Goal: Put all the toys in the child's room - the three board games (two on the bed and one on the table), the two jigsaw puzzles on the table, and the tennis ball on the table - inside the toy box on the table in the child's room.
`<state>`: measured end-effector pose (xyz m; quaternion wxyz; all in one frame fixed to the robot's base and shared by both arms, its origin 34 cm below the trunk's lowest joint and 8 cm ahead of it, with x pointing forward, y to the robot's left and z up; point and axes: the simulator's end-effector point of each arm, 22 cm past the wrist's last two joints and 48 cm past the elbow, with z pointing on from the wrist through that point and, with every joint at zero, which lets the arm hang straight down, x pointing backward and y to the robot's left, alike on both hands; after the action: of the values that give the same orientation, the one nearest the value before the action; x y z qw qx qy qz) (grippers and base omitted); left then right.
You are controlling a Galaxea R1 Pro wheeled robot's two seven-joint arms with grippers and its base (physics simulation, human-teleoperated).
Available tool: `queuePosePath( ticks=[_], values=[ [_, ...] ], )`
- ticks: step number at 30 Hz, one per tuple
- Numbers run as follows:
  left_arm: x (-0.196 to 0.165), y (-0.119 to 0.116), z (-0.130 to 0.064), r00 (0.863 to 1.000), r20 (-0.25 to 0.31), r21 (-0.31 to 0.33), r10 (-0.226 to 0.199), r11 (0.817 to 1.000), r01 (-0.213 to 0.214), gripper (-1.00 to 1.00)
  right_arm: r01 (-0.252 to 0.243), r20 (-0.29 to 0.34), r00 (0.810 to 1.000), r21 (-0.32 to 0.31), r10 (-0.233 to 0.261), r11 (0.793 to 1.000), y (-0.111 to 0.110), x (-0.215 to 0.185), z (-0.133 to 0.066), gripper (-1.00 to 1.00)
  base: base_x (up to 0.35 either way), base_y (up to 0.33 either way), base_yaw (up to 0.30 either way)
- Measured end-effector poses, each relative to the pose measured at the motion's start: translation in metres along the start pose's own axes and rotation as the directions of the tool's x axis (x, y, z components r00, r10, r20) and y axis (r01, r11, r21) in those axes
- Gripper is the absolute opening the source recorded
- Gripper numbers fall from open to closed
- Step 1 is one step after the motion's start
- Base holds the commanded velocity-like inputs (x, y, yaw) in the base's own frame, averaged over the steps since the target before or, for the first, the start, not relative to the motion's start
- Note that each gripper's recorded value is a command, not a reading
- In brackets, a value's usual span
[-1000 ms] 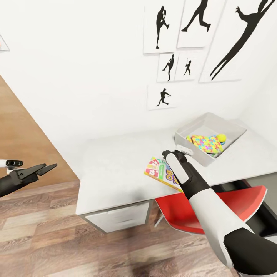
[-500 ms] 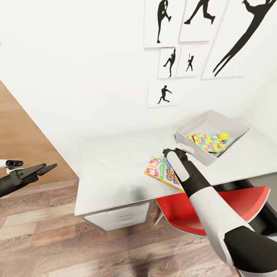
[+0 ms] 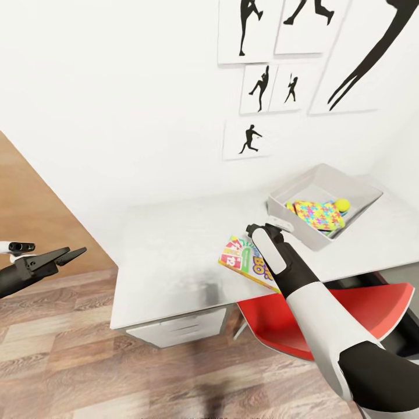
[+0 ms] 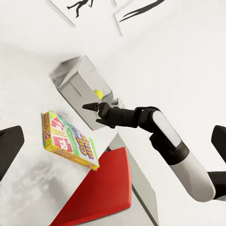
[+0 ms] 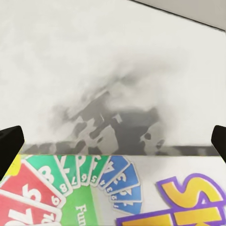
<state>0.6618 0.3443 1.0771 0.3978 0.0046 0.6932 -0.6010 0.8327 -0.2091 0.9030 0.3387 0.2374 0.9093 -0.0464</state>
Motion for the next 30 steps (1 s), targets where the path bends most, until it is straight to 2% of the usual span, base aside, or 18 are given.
queuePosePath(
  ticks=[30],
  values=[
    [0.013, 0.024, 0.001, 0.999, -0.013, -0.023, -0.041, 0.999, 0.041, 1.0, 0.013, -0.043, 0.999, 0.02, -0.012, 1.0, -0.006, 0.026, 0.024, 1.0, 0.002, 0.0, 0.0]
  ],
)
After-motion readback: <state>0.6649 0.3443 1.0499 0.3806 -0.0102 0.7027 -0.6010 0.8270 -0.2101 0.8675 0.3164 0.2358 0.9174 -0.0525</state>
